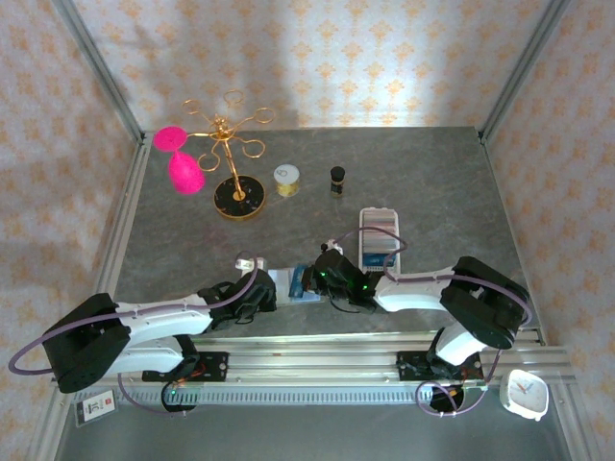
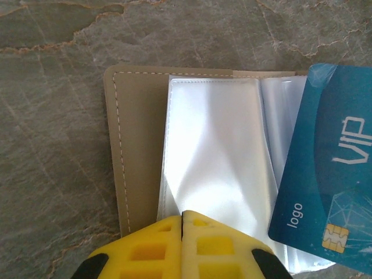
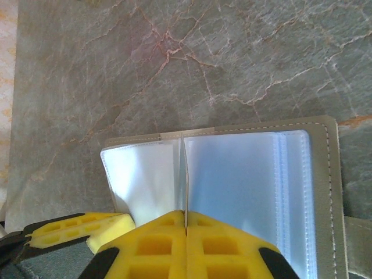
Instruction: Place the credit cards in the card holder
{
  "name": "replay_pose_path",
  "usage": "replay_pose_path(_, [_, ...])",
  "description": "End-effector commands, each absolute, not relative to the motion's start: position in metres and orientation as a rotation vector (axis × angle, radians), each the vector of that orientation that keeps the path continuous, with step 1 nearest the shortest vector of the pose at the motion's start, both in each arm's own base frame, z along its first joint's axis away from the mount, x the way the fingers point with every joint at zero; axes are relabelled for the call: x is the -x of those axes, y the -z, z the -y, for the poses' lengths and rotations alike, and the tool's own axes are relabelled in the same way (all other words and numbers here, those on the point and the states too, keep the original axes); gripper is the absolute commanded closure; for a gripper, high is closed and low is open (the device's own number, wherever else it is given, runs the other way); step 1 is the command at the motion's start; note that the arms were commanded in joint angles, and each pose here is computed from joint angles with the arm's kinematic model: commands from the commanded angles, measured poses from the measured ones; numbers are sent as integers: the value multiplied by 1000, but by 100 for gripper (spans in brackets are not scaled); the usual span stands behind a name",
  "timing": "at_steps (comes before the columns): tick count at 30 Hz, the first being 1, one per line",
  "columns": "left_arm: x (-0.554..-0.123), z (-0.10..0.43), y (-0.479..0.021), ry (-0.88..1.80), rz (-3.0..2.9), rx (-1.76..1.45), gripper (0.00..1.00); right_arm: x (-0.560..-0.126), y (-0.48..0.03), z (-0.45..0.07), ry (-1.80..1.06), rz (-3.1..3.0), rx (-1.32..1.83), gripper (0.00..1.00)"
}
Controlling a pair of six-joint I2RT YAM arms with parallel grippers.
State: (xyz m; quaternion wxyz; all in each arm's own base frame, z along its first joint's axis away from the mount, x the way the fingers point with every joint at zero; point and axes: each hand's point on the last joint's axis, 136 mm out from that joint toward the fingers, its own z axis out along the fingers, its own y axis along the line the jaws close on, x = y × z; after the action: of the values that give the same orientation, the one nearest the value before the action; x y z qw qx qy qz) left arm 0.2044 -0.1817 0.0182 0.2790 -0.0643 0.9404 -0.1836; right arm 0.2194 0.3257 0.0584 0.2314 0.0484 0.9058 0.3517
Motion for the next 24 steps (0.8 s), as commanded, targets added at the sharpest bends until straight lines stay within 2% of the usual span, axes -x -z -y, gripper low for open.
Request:
replay_pose_path(1, [-193, 162, 0, 400, -2577, 190, 100, -219, -60, -318, -928, -2473, -136, 100])
replay_pose_path(8, [-193, 163, -3, 404, -2572, 190, 100, -222, -62, -317, -877, -2477, -95, 100])
replay_pose_path(24, [-192, 159, -1, 403, -2565, 198, 100, -208, -48, -338, -948, -2555, -16, 100])
